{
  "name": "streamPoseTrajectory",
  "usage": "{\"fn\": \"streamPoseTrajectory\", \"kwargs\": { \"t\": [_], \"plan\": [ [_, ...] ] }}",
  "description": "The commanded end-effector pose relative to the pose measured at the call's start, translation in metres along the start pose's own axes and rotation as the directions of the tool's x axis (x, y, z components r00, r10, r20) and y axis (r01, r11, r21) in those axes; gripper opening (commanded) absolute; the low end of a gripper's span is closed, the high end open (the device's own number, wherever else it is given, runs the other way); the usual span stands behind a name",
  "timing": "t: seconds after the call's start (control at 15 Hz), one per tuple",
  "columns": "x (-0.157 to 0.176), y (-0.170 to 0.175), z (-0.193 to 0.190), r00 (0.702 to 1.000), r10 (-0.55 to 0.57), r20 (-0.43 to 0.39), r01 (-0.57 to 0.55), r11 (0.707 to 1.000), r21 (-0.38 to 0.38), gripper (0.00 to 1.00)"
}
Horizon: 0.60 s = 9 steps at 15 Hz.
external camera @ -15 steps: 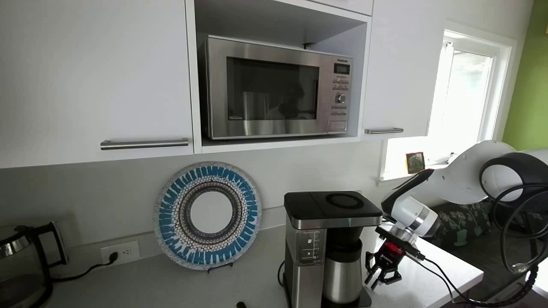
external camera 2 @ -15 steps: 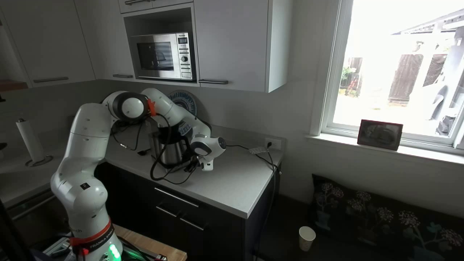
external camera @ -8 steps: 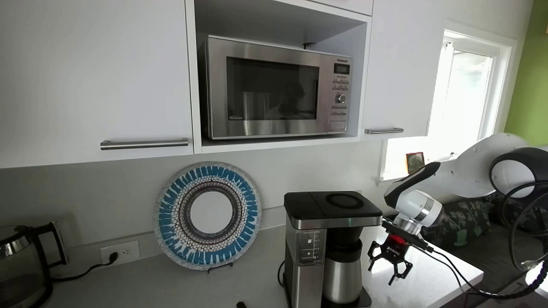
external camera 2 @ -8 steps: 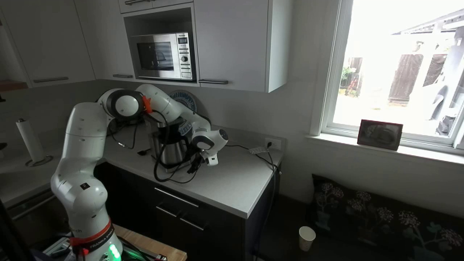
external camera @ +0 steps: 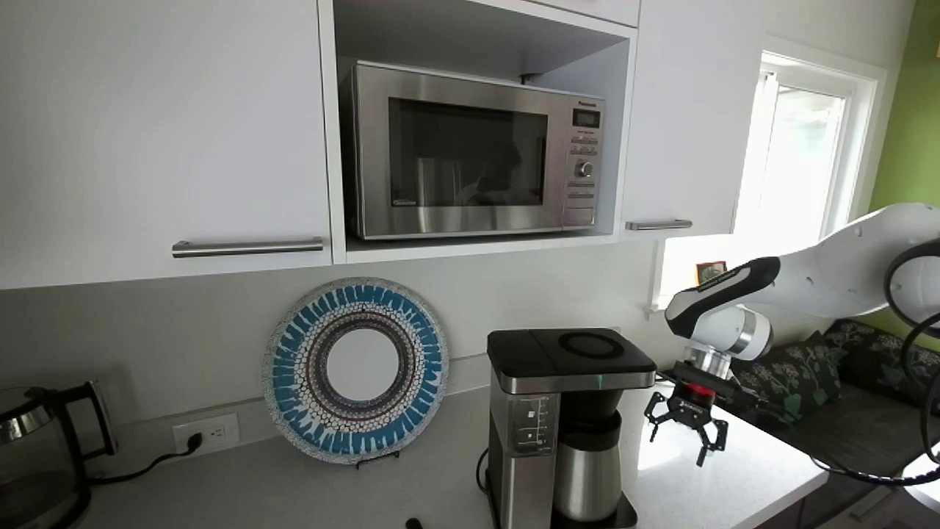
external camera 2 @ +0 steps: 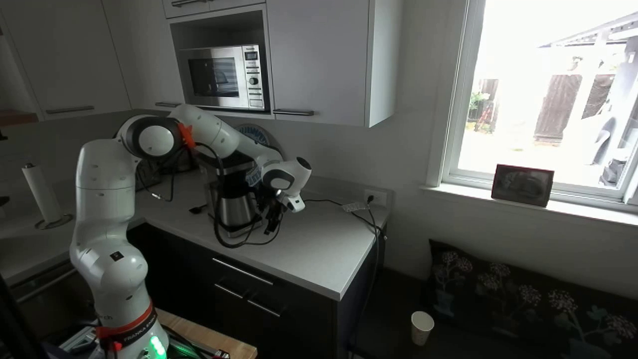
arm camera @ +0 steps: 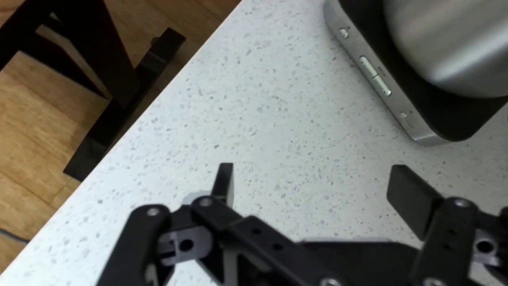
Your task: Press the button on the coffee machine
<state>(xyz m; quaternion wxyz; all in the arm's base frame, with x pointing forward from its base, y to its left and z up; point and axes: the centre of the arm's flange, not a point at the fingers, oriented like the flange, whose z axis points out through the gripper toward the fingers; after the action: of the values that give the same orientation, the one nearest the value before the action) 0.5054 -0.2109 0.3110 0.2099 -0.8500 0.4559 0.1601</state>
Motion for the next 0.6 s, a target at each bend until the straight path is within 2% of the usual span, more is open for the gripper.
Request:
{"fn": "streamPoseTrajectory", "kwargs": {
  "t": [0.0,0.13,0.4,0.53],
  "plan": [
    [-0.026,0.008,-0.026,0.989,-0.109,-0.104,0.1,0.991,-0.085,1.0],
    [-0.037,0.007,-0.044,0.974,-0.151,-0.169,0.135,0.985,-0.103,1.0],
    [-0.062,0.004,-0.075,0.928,-0.285,-0.238,0.255,0.955,-0.15,1.0],
    [-0.076,0.006,-0.088,0.897,-0.364,-0.251,0.318,0.925,-0.208,1.0]
  ]
}}
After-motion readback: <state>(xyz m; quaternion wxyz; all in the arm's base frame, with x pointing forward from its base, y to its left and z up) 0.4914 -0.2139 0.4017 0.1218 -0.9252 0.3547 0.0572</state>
